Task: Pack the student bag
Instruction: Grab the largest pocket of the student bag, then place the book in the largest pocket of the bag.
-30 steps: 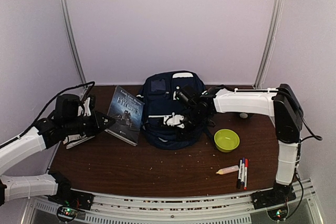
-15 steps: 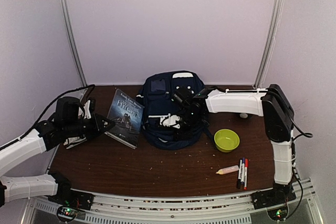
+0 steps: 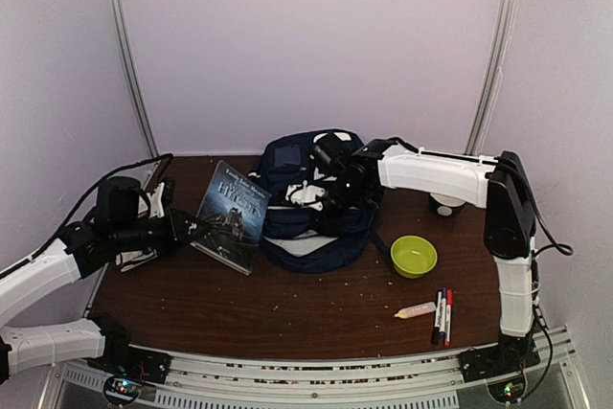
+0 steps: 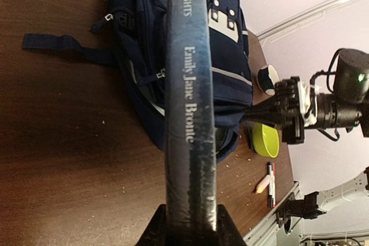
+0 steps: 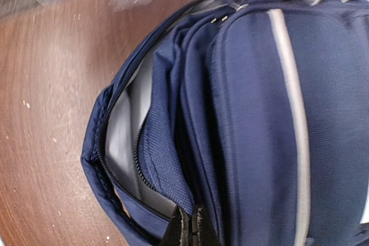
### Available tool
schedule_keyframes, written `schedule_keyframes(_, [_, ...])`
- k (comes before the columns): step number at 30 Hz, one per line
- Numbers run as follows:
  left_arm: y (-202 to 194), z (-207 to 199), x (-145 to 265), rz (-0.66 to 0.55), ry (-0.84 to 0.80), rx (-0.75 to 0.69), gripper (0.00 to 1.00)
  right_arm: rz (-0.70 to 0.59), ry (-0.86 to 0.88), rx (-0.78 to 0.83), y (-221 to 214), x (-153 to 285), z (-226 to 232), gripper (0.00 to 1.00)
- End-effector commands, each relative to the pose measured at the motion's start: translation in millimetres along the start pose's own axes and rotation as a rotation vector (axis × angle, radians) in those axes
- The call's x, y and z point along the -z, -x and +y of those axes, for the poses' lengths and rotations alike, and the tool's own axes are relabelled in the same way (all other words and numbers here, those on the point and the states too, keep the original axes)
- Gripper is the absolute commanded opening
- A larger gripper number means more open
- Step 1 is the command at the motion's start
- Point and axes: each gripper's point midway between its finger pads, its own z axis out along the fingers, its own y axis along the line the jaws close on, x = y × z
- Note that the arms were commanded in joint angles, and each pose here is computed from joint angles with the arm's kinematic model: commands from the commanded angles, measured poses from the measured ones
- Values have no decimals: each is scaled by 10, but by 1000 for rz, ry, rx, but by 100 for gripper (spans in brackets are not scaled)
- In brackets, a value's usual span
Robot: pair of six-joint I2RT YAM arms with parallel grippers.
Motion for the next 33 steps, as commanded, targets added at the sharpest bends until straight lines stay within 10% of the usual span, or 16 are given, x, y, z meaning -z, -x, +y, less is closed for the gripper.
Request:
schedule_keyframes(1, [323,-729,342,-117,-278,-121,0,-152,-124,-59,478,644,-405,0])
schedule_keyframes(21, [-375,-1396,181,182,-621,-236,0,-369,-364,-166,982,1624,-1158,0])
schedule_keyframes(33, [-311,-1251,-344,127,-637,-89,0,-422,-273,-187,1021,1742,-971,0])
